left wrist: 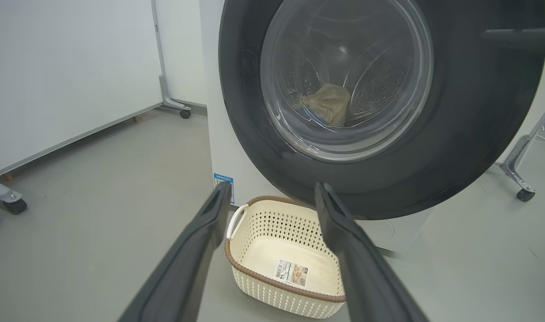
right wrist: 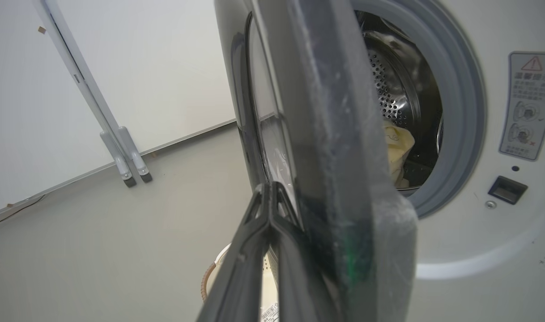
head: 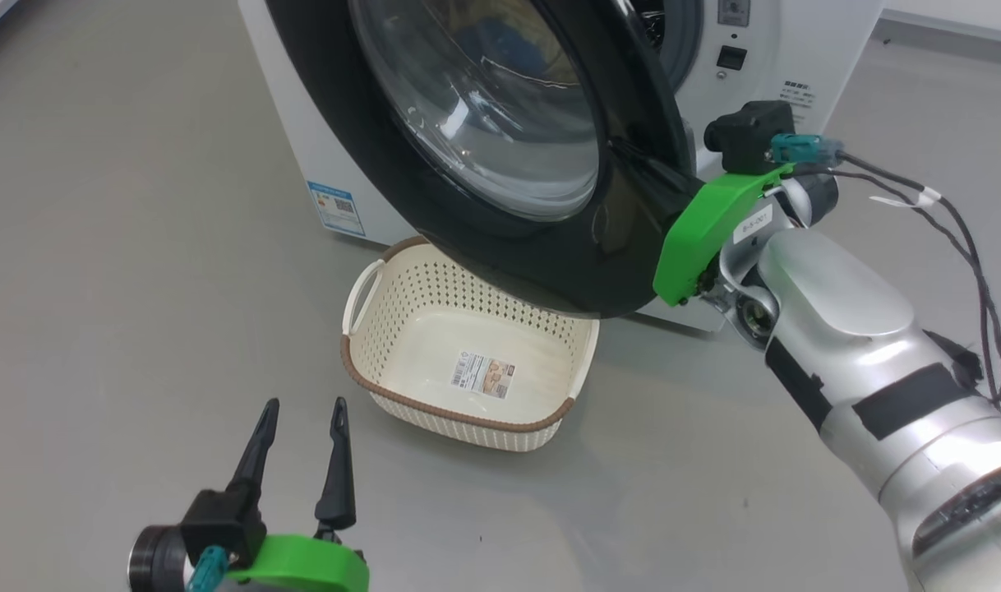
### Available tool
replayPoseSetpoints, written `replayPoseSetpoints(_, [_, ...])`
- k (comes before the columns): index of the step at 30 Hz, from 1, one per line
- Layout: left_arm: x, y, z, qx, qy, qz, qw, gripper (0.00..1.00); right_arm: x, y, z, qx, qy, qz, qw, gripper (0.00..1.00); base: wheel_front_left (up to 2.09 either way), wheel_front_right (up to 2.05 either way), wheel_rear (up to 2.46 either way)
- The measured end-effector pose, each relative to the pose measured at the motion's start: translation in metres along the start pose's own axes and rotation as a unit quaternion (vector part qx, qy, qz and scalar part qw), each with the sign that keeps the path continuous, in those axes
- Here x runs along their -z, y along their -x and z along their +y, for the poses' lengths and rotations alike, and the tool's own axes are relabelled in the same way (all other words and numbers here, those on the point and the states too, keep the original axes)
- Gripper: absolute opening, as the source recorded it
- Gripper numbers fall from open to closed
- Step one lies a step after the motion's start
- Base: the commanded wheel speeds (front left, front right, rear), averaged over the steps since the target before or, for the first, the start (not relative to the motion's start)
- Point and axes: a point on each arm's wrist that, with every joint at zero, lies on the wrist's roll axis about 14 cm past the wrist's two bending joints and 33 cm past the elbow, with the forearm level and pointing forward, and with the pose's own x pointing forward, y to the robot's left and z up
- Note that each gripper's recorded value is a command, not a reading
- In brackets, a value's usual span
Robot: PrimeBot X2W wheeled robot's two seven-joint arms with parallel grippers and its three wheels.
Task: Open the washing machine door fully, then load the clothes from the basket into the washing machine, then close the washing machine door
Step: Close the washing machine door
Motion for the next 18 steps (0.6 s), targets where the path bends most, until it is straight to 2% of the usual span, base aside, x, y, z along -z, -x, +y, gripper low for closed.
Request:
replayPoseSetpoints(7, [-0.002,-0.008,0.004,-0.007,-0.016,-0.001,1.0,1.0,0.001,-0.01,-0.026,0.025,-0.01,-0.004,1.0,0.0,0.0,0.0,0.0])
replayPoseSetpoints(18, [0.001,-0.021,0.008,-0.015,-0.031,0.001,0.999,1.0,0.003,-0.033,-0.087,0.073,-0.013,-0.003,0.997,0.0,0.0,0.0,0.0])
